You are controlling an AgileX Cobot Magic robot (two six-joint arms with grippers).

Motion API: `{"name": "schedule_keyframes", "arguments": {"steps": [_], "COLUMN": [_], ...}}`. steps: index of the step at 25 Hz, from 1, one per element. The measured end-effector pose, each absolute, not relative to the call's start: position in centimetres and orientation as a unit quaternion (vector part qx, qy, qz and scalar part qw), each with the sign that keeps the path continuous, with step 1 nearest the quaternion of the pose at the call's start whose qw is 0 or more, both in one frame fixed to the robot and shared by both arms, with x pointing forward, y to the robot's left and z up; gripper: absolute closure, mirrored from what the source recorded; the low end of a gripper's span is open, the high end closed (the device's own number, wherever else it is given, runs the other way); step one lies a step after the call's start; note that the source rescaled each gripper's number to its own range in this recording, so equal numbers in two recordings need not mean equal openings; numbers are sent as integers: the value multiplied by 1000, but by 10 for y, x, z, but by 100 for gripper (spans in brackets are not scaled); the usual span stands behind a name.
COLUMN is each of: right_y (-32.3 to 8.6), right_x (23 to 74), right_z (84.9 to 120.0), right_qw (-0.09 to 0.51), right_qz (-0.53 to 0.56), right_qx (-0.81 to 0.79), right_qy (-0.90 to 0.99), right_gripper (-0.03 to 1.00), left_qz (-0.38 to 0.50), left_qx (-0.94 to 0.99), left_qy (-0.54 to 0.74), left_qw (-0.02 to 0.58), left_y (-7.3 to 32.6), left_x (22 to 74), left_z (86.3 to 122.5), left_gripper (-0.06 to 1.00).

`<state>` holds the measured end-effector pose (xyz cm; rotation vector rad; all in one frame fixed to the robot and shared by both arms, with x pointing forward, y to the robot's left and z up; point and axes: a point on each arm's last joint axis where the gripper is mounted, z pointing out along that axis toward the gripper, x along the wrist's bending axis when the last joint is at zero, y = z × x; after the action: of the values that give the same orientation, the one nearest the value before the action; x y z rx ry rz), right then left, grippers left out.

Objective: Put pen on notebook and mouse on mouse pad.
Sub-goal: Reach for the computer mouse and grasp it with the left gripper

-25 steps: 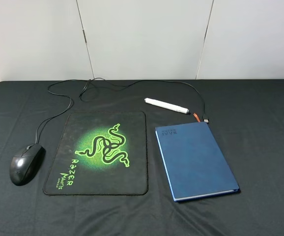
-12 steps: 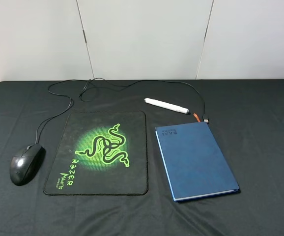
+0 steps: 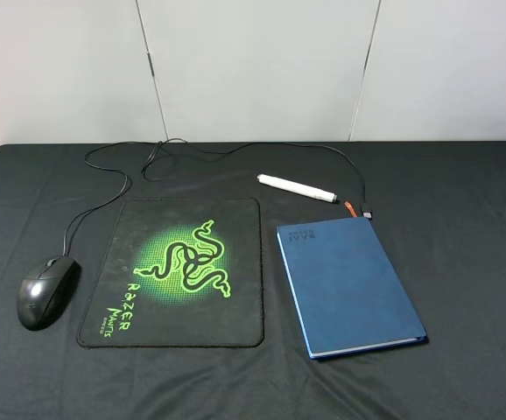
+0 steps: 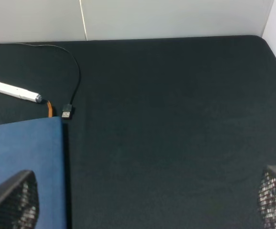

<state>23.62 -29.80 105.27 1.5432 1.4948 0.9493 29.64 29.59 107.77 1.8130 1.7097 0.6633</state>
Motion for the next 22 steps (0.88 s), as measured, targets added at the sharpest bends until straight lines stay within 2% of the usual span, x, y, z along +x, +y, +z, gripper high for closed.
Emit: {"name": "schedule_keyframes", "arguments": {"steps": [12, 22], "right_y": [-298, -298], "right_x": [236, 236], "right_z": [1053, 1053], "right_qw": [386, 386], "right_qz": [373, 373], "right_qx": [606, 606], "right_qy": [587, 587], "right_gripper": [-3, -3], "left_qz": [129, 100], "left_qx": [707, 719], "left_qy": [677, 680], "left_qw": [159, 99], "left_y": [296, 300], "left_x": [373, 418], "left_z": [1040, 1003], "left_gripper": [-1, -1]}}
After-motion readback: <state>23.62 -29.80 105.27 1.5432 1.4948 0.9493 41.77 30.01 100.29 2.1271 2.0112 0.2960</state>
